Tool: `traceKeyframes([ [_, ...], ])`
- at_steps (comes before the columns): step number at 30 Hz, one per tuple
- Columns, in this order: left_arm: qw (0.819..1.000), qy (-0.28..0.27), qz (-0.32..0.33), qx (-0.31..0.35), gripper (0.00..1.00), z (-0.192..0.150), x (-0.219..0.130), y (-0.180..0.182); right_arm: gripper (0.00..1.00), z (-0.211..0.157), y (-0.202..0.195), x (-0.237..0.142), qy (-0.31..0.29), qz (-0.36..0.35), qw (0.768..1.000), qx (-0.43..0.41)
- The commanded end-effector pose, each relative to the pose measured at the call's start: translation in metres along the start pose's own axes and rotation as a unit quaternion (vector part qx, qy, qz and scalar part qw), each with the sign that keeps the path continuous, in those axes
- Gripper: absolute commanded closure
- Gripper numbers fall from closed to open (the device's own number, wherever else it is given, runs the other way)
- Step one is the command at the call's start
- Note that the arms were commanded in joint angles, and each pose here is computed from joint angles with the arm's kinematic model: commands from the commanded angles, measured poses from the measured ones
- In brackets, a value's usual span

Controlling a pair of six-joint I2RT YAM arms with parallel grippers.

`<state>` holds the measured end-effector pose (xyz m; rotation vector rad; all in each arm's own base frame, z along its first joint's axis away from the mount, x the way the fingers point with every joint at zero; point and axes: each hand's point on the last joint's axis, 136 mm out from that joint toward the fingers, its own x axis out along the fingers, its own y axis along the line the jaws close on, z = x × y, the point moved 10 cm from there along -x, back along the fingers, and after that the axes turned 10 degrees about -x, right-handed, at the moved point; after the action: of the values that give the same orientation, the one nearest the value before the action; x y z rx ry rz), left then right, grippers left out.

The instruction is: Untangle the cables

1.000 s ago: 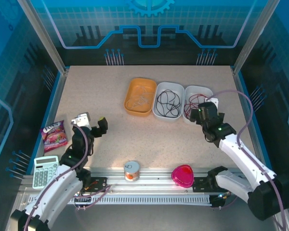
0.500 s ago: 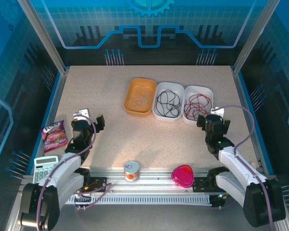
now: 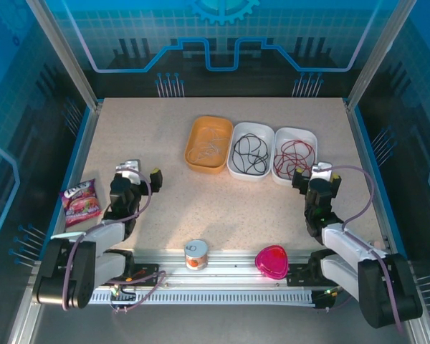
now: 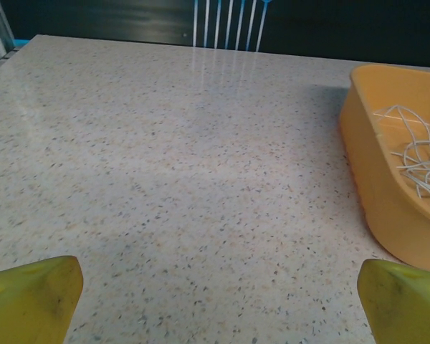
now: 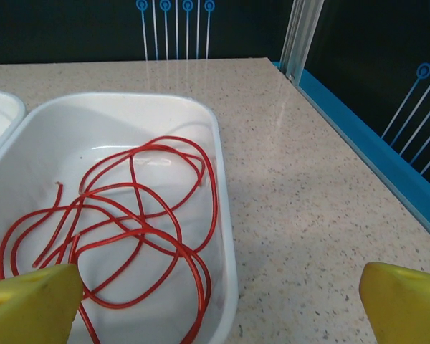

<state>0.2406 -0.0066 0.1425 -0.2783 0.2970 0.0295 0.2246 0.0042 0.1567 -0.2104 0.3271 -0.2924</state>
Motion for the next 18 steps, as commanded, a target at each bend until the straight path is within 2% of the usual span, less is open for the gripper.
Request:
traceKeyframes([
  [1,0.998,-0.043,-0.045,0.016,0.01,0.012,0.006,-0.006,0.0,0.004,-0.004,0.003,-0.032,-0.012,0.999,0.009],
  [5,0.997,-0.034,-0.061,0.026,0.01,0.013,0.02,-0.009,0.0,0.003,-0.002,0.005,-0.041,-0.006,0.999,0.011],
  [11,0.996,-0.024,-0.073,0.043,0.01,-0.005,0.047,-0.006,0.0,0.005,0.004,0.012,-0.062,0.017,0.998,0.003],
  [16,0.997,0.029,-0.067,0.027,0.01,0.002,0.06,-0.004,0.0,0.008,0.01,0.021,-0.087,0.034,0.996,-0.011],
  [18,0.998,0.028,-0.054,0.001,0.01,0.007,0.064,0.005,0.0,0.007,0.013,0.027,-0.088,0.046,0.995,-0.012],
])
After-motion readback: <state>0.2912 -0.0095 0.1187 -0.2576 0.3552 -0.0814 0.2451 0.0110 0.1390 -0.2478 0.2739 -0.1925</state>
